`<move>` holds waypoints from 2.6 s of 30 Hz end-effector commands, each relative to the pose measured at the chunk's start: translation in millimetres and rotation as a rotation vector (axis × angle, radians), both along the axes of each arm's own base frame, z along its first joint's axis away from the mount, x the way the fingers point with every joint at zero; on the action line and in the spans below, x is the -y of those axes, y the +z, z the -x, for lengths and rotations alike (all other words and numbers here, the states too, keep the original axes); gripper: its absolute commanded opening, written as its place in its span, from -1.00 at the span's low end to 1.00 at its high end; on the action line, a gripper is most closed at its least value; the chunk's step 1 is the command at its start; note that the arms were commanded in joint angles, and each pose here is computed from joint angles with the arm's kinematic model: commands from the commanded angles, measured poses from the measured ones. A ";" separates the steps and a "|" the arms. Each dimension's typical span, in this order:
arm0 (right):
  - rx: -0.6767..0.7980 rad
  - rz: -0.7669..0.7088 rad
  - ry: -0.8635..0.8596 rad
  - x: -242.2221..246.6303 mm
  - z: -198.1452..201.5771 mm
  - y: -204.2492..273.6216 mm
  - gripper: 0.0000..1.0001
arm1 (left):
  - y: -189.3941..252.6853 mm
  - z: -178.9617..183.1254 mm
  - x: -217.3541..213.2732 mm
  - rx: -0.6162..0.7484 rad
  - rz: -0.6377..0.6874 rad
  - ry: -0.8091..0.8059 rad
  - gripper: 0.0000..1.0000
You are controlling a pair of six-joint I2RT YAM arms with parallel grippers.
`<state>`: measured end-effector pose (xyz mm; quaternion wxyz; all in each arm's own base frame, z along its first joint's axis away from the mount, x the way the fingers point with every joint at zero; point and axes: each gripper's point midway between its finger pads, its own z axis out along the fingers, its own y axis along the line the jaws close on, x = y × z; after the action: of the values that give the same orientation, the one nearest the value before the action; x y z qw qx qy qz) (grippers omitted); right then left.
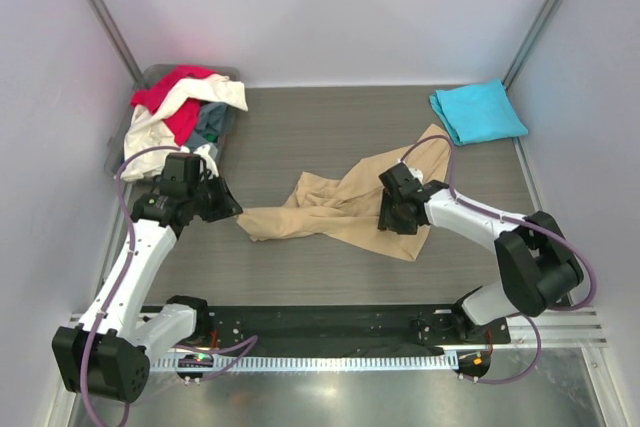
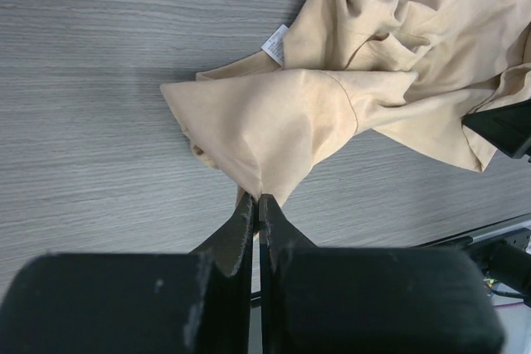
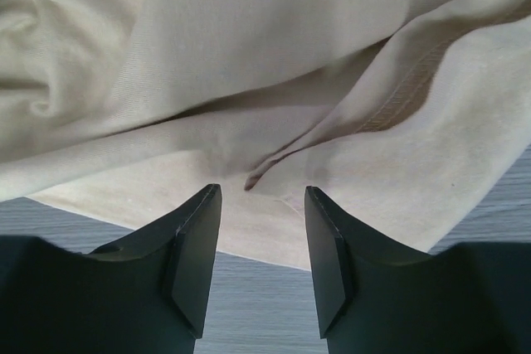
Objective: Fold and stack the t-shirts
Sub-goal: Flatten the tshirt out
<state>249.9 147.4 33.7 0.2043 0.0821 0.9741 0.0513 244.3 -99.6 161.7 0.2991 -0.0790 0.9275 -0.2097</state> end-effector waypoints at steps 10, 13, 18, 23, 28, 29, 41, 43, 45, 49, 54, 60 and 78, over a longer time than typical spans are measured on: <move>0.057 0.089 0.021 2.8 -24.4 -4.1 -0.13 | 4.8 -8.7 0.8 0.046 0.006 -0.007 -0.99; 0.067 0.104 0.020 4.3 -28.0 -2.8 -0.24 | 5.3 -8.2 0.7 0.049 0.006 -0.007 -0.99; 0.079 0.107 0.016 5.8 -28.6 1.4 -0.62 | 5.9 -8.3 0.2 0.053 0.005 -0.005 -0.99; 0.090 0.107 0.003 9.6 -25.4 9.8 -0.79 | 6.1 -8.7 0.0 0.054 0.004 -0.004 -0.99; 0.110 0.103 -0.002 14.1 -20.7 23.8 -0.98 | 5.2 -8.9 -0.2 0.053 0.002 -0.003 -1.00; 0.107 0.106 -0.002 16.1 -17.8 26.7 -0.98 | 5.6 -8.9 -0.2 0.053 0.002 -0.003 -0.99; 0.631 -0.011 -0.144 58.2 -17.8 265.3 -0.98 | 123.3 -4.6 -9.5 0.260 -0.004 0.029 -0.99; 0.767 -0.072 -0.174 72.3 -2.8 315.4 -0.98 | 167.0 -0.3 -14.4 0.346 -0.006 0.048 -0.99; 0.912 -0.147 -0.212 88.4 17.1 372.9 -0.97 | 214.7 6.2 -18.3 0.456 0.000 0.062 -1.00; 1.113 -0.249 -0.282 122.7 60.2 446.4 -0.98 | 289.0 31.5 -28.3 0.642 0.013 0.096 -1.00; 1.301 -0.333 -0.374 167.8 115.6 499.8 -0.98 | 379.0 83.7 -40.6 0.960 0.053 0.124 -0.99; 1.370 -0.362 -0.402 189.6 145.9 512.7 -0.98 | 445.1 145.0 -65.1 1.239 0.044 0.204 -0.99; 0.579 0.170 -0.438 150.2 -145.7 276.7 -0.98 | 198.4 -192.9 -2.2 0.252 -0.104 0.073 -0.98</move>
<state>348.6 3.5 406.6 0.5930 0.2457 0.7621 -0.0845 395.6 -96.4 499.6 0.6048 -0.0472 0.7687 -0.2029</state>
